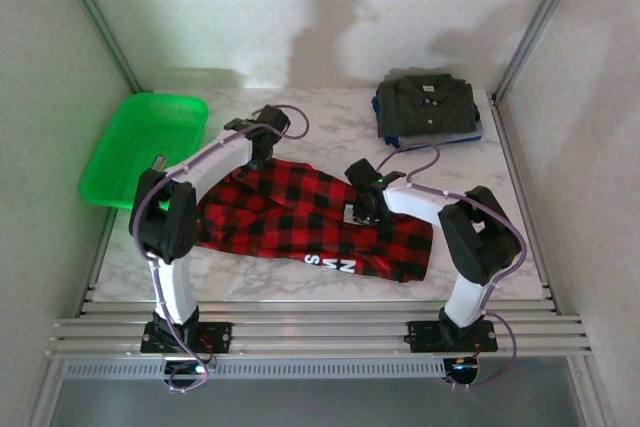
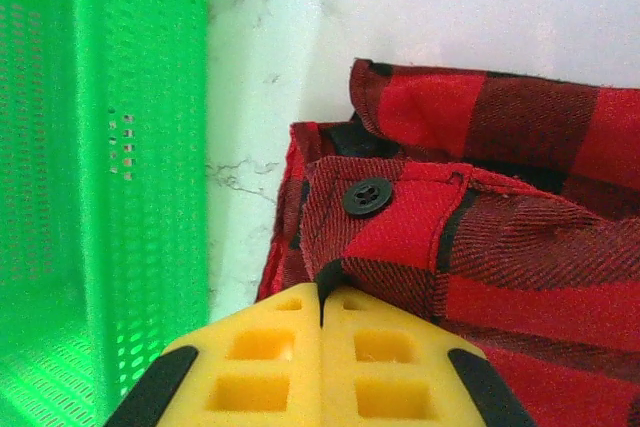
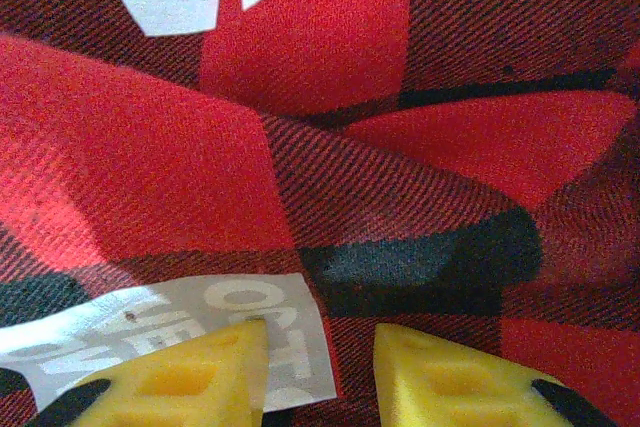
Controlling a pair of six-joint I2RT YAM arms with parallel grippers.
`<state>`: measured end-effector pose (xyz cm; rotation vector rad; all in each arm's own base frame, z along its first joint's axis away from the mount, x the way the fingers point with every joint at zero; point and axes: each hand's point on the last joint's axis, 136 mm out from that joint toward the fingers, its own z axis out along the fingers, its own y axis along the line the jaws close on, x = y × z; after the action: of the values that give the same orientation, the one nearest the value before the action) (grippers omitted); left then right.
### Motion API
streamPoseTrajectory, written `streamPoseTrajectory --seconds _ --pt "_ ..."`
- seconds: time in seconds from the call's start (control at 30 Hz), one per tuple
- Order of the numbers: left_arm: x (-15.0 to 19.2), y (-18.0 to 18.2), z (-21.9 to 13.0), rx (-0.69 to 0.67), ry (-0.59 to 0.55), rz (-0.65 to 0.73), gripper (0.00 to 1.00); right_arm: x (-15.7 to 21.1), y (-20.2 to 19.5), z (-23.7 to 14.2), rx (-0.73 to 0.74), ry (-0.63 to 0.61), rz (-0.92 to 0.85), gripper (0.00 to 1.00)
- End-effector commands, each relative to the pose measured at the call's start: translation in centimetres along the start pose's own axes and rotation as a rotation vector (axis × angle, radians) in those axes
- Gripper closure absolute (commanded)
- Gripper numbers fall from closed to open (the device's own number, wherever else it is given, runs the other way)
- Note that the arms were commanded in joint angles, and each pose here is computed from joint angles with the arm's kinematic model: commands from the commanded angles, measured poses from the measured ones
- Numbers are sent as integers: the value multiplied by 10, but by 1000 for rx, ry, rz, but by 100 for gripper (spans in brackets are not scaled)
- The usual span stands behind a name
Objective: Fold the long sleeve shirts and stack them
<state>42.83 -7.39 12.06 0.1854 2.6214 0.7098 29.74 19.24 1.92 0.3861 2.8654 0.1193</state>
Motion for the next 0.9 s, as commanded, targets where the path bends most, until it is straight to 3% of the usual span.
streamPoseTrajectory --seconds 0.0,0.27,0.37,0.43,0.47,0.6,0.7,0.73,0.87 --pt "8 7 11 -3 74 24 99 -7 -2 4 33 -15 14 67" --pt "25 12 43 -14 172 14 97 -5 -6 10 57 -2 -1 67" --pt "24 14 52 -51 173 11 81 -5 -6 12 61 3 -6 67" --pt "16 20 57 -99 153 -7 55 -5 -5 11 59 3 -9 67" --pt "11 25 58 -121 141 -24 48 -6 -4 11 58 3 -11 68" --pt "-23 50 39 -171 64 -160 37 -10 -2 2 51 -8 -27 68" --pt "-60 58 -12 -30 -52 -328 32 -17 -1 -16 37 -44 -38 65" --pt "-70 52 -34 56 -98 -375 22 -21 0 -25 27 -62 -37 64" --pt "-78 3 -95 476 -163 -443 19 -29 -4 -68 -14 -133 -33 58"
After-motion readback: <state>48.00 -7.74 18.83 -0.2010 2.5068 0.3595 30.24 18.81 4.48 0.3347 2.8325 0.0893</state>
